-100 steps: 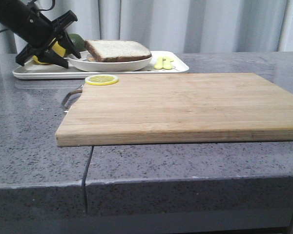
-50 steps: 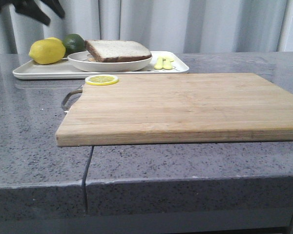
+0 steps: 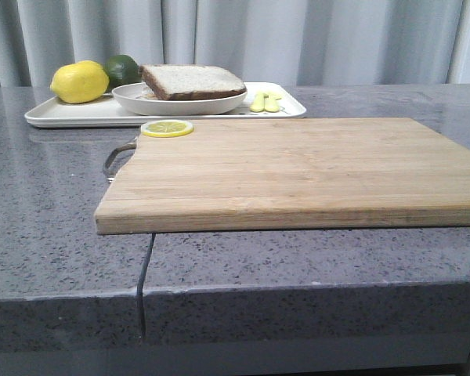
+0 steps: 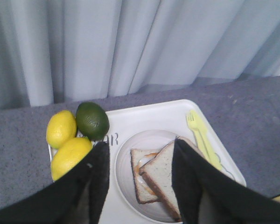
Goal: Place bread and move sandwich to tray
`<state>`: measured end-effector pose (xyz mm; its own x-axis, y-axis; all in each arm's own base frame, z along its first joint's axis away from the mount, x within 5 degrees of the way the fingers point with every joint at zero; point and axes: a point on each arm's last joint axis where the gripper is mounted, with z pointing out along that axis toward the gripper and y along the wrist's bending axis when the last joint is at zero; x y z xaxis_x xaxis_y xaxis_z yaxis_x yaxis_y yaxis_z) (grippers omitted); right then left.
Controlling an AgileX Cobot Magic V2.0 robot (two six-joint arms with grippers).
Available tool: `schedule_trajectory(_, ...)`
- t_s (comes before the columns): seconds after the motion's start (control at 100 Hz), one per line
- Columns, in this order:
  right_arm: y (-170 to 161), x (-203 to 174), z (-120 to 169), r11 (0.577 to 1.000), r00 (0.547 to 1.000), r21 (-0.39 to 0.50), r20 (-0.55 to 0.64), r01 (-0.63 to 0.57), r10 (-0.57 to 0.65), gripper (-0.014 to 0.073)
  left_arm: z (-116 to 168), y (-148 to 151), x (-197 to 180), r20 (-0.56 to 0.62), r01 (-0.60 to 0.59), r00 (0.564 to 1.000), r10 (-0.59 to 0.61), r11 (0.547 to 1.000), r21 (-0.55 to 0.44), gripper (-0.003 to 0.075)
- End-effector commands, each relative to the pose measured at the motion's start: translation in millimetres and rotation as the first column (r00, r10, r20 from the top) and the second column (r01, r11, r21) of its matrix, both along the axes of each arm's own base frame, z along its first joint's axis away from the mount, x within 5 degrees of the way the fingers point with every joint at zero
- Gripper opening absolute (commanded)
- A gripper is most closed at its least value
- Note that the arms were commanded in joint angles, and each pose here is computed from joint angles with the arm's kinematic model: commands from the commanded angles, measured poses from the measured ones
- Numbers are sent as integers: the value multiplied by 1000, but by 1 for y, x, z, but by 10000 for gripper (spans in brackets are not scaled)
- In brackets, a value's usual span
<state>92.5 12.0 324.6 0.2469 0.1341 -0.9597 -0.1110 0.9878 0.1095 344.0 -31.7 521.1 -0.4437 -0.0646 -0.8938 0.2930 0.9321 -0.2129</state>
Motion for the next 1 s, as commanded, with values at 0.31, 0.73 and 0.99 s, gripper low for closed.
schedule_trajectory(0.31,-3,0,8,995,998,-84,27,56,-54,401,0,-16,-178,397,23,918,-1,998,-51,295)
schedule_trajectory(0.73,2,-10,-6,977,998,-203,19,-61,66,401,-158,20,-313,636,-67,754,166,982,-176,295)
schedule_trajectory(0.99,-11,-23,-25,989,997,-134,32,-67,72,401,-205,21,-316,610,-78,778,152,986,-146,295)
